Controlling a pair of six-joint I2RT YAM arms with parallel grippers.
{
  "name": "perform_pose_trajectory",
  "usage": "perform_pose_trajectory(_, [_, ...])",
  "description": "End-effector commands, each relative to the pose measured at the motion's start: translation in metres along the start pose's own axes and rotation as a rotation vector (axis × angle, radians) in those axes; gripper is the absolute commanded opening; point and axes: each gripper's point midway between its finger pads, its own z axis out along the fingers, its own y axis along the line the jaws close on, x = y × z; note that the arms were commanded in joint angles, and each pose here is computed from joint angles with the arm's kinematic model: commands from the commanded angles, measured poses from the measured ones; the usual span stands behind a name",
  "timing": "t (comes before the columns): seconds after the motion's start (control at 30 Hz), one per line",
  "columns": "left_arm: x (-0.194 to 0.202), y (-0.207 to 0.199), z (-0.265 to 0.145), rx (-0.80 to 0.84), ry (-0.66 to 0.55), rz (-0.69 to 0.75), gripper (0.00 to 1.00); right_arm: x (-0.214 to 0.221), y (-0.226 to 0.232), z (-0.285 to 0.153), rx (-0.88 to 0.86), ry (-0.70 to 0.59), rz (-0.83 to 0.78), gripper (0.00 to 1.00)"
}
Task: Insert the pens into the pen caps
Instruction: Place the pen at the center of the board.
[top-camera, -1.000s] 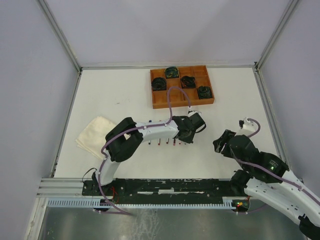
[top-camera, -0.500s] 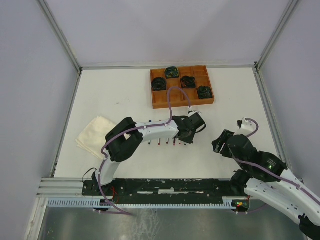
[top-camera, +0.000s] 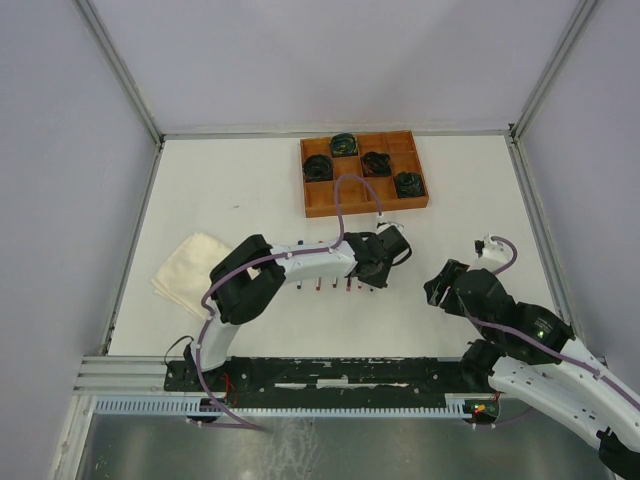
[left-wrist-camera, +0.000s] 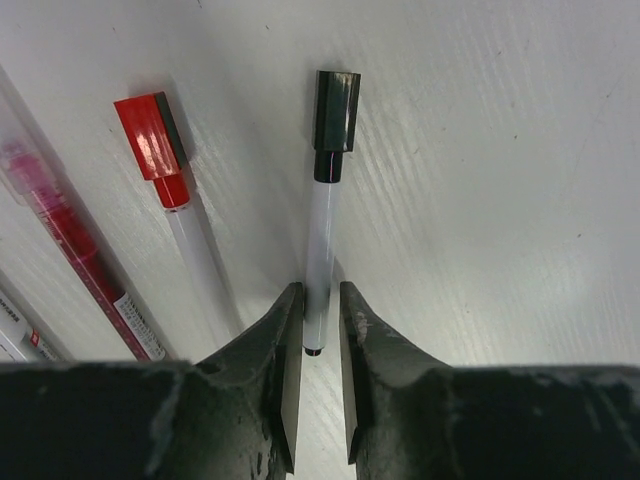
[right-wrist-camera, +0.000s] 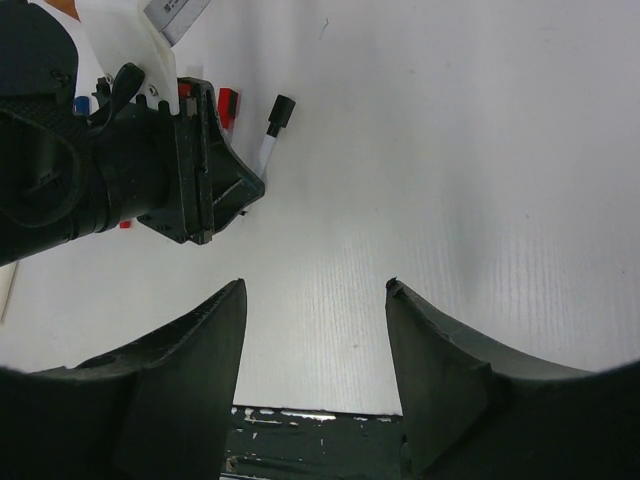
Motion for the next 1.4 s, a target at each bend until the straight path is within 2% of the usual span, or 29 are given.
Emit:
perform_pose_trajectory(0.0, [-0.006,-0.006,-0.013,0.040,-0.028,-0.001,0.25,-0.013,0.007,-0.004,-0.024,-0.038,0.019,0.65])
perform_pose_trajectory(0.13, [-0.006,-0.008,-0.014,0.057,-0.031,0.001,0.19,-0.012,0.007,-0.005,-0.026,-0.037,0.019,0.66])
perform_pose_trajectory(0.63, [-0.016,-0.014,-0.021,0.091,-0.072,0.002,0.18,-0.010,0.007,-0.004,-0.027,-0.029,0.016,0.65])
perform_pose_trajectory(0.9, [-0.015,-0.017,-0.023,0.112,-0.070,0.001,0.32,-0.009,0.008,-0.003,-0.030,-0.025,0.015,0.65])
perform_pose_trajectory(1.17, [-0.024,-0.032,-0.038,0.203,-0.111,0.015,0.35,-0.007,0.009,-0.001,-0.031,-0.018,0.014,0.65])
perform_pose_trajectory(1.37, [-0.025,-0.028,-0.043,0.200,-0.127,0.016,0.36,-0.008,0.008,-0.002,-0.030,-0.021,0.015,0.66])
